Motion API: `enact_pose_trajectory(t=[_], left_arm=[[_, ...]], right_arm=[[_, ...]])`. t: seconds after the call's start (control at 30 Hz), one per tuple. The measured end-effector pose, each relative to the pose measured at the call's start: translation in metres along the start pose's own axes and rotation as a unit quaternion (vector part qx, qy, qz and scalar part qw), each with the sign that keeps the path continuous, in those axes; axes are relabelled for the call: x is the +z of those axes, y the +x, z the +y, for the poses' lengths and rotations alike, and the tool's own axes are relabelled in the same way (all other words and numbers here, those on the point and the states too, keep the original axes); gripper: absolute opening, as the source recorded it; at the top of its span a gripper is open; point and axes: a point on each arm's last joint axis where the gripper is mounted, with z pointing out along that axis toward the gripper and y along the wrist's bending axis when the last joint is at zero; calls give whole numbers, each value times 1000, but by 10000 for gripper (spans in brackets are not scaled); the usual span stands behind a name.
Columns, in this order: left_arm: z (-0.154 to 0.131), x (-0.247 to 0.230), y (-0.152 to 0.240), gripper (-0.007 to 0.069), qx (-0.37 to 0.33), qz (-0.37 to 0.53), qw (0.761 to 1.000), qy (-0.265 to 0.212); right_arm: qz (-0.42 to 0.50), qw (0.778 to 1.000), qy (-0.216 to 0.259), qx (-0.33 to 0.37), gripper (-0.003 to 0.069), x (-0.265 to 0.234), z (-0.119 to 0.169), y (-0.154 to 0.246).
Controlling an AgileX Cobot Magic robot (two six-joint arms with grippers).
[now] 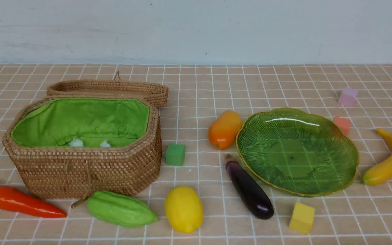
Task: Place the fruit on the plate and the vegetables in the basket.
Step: Use the left arm to grab a carrot and put it into the left basket
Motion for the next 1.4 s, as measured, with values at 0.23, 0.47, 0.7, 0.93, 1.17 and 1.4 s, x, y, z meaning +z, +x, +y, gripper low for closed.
enact_pose_trajectory(t=[0.23, 0.47, 0.7, 0.93, 1.17, 1.4], left_arm=[[0, 0, 0, 238, 0, 0, 1000, 0], [-6, -1, -14, 238, -160, -73, 983, 45], [-4, -8, -36, 232, -323, -185, 924, 91], [-19, -18, -59, 18, -305, -139, 936, 108], [-52, -17, -107, -13, -97, 104, 986, 85], [-59, 13, -126, -13, 7, 270, 960, 73]], right_arm=[[0, 1000, 0, 0, 238, 0, 0, 0], [0, 1000, 0, 0, 238, 0, 0, 0], [0, 1000, 0, 0, 238, 0, 0, 0], [0, 1000, 0, 0, 242, 0, 0, 0], [-12, 1000, -2, 11, 242, 0, 0, -2], [-65, 962, -56, 259, 242, -1, 7, -13]])
